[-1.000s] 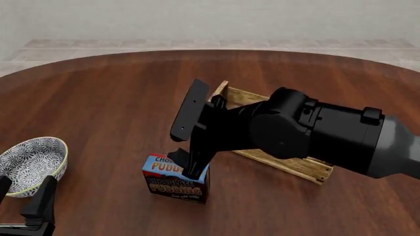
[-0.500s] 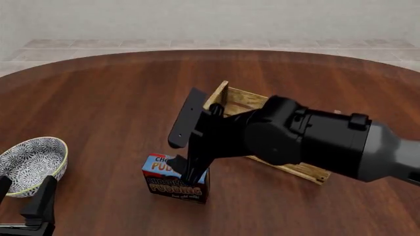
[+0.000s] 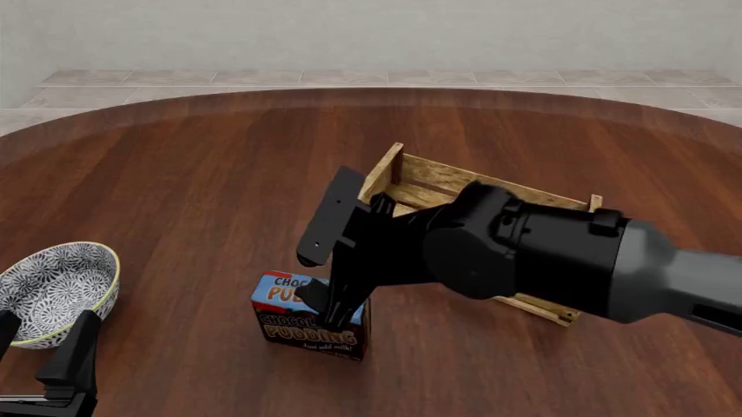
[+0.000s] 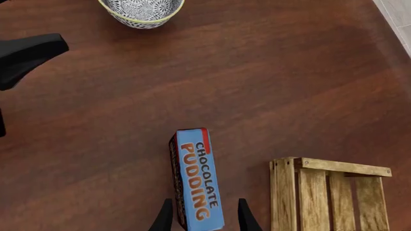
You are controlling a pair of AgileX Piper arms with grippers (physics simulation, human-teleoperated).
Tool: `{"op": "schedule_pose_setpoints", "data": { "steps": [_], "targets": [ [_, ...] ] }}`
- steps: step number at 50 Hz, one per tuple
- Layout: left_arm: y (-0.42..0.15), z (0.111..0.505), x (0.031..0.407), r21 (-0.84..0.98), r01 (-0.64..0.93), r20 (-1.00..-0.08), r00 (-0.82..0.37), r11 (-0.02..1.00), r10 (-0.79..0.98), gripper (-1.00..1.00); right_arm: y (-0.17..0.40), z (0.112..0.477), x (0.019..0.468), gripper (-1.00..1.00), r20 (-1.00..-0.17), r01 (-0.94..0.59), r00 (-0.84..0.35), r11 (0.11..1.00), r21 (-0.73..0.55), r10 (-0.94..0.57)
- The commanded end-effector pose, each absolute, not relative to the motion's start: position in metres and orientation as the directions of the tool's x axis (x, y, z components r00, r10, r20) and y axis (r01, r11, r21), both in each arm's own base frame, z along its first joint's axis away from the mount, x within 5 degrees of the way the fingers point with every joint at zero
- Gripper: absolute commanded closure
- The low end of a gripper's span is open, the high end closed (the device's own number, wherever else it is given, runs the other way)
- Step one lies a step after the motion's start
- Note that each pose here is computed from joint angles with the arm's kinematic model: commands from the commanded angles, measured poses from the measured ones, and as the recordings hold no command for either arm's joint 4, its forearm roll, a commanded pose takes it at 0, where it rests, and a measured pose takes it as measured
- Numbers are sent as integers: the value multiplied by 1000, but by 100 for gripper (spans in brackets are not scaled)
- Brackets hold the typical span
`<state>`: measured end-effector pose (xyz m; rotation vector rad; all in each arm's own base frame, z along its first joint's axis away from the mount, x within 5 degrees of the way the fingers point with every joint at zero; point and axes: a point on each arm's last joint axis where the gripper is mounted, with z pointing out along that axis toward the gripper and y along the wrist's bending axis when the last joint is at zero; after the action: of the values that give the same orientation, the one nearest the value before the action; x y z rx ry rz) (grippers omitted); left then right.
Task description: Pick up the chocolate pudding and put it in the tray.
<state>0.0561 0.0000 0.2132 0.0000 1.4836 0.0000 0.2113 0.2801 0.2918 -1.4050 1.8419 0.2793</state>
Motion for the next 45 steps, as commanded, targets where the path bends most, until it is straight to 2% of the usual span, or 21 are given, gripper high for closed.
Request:
{"op": "schedule_pose_setpoints", "data": {
  "steps": [1,45],
  "targets": [
    [0,213,56,0,0,-996,87,1000,0,-100,281,285,214,-100,-692,-889,-94,373,-266,-716],
    [0,213,56,0,0,-996,87,1000,0,-100,287,264,234,-100,-679,-878,-149,413,-244,-719]
  ]
}}
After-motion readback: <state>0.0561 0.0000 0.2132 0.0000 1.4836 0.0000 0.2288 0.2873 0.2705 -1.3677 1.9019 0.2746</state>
